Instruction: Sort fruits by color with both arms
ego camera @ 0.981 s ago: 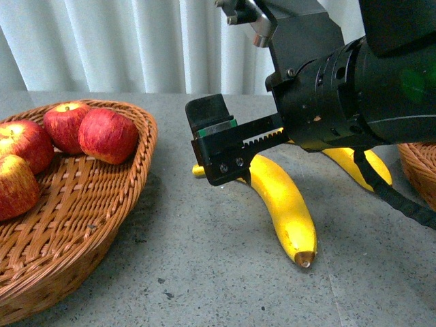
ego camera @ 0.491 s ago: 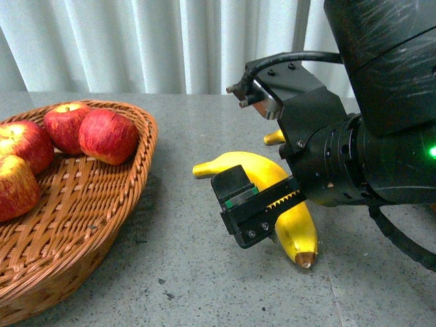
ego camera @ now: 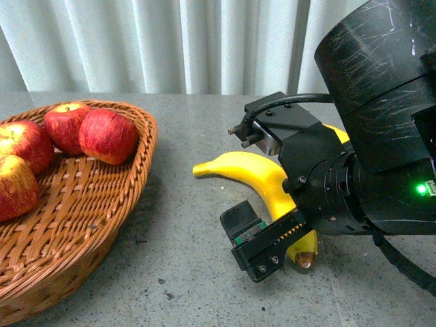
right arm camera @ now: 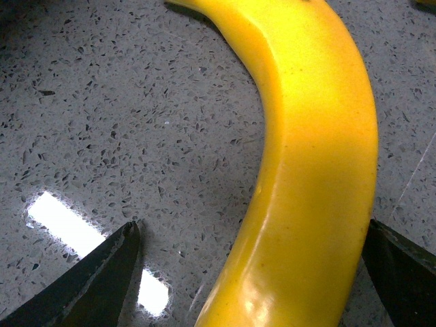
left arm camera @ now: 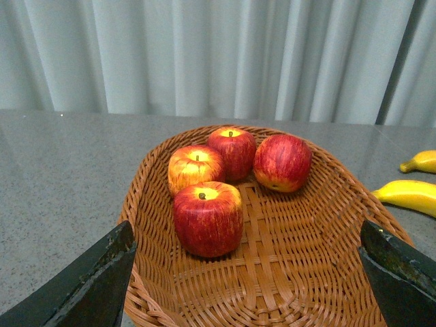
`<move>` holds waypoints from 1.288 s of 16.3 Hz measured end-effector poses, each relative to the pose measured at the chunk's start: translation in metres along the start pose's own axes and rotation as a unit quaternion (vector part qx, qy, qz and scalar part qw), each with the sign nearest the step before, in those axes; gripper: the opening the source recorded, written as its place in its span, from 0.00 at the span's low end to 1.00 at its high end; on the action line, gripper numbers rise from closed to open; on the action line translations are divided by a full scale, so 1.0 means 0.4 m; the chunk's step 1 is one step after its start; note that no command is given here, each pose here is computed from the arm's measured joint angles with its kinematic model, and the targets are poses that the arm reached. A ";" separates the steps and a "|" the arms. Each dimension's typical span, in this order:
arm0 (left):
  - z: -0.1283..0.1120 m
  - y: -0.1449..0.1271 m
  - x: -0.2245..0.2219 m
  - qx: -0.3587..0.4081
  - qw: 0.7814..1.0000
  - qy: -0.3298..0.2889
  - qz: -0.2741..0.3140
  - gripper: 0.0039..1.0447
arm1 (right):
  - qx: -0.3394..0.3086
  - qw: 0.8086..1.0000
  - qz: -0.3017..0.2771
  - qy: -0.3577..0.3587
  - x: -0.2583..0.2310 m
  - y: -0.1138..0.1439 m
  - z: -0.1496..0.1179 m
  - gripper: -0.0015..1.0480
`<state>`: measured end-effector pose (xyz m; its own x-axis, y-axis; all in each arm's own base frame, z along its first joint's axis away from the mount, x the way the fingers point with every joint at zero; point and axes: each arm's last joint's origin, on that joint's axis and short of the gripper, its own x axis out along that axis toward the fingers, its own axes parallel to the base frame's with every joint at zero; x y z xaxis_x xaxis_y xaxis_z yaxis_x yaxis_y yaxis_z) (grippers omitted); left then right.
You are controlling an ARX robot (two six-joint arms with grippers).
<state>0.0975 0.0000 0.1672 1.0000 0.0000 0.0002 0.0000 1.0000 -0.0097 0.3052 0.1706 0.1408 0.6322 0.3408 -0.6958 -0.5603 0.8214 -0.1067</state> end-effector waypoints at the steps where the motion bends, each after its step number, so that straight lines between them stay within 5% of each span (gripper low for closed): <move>1: 0.000 0.000 0.000 0.000 1.000 0.000 0.000 0.94 | -0.001 1.000 0.000 0.000 0.000 0.000 0.000 0.90; 4: 0.000 0.000 0.000 0.000 1.000 0.000 0.000 0.94 | -0.001 1.000 0.000 -0.002 -0.002 -0.002 0.005 0.62; 5: 0.000 0.000 0.000 0.000 1.000 0.000 0.000 0.94 | 0.009 1.000 -0.004 -0.014 -0.018 -0.024 0.028 0.39; 6: 0.000 0.000 0.000 0.000 1.000 0.000 0.000 0.94 | 0.017 0.999 -0.010 -0.026 -0.032 -0.041 0.048 0.34; 11: 0.000 0.000 0.000 0.000 1.000 0.000 0.000 0.94 | 0.089 0.988 -0.046 -0.118 -0.165 -0.195 0.160 0.32; 14: 0.000 0.000 0.000 0.000 1.000 0.000 0.000 0.94 | 0.126 0.974 -0.072 -0.173 -0.259 -0.305 0.168 0.32; 18: 0.000 0.000 0.000 0.000 1.000 0.000 0.000 0.94 | 0.182 0.961 -0.127 -0.163 -0.310 -0.462 0.048 0.32; 21: 0.000 0.000 0.000 0.000 1.000 0.000 0.000 0.94 | 0.194 0.957 -0.150 -0.156 -0.326 -0.508 -0.071 0.32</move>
<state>0.0975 0.0000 0.1672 1.0000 0.0000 0.0002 0.0000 1.0000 -0.0097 0.3212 -0.0537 0.2332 0.8963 0.1342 -0.4226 -0.1266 0.9909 0.0463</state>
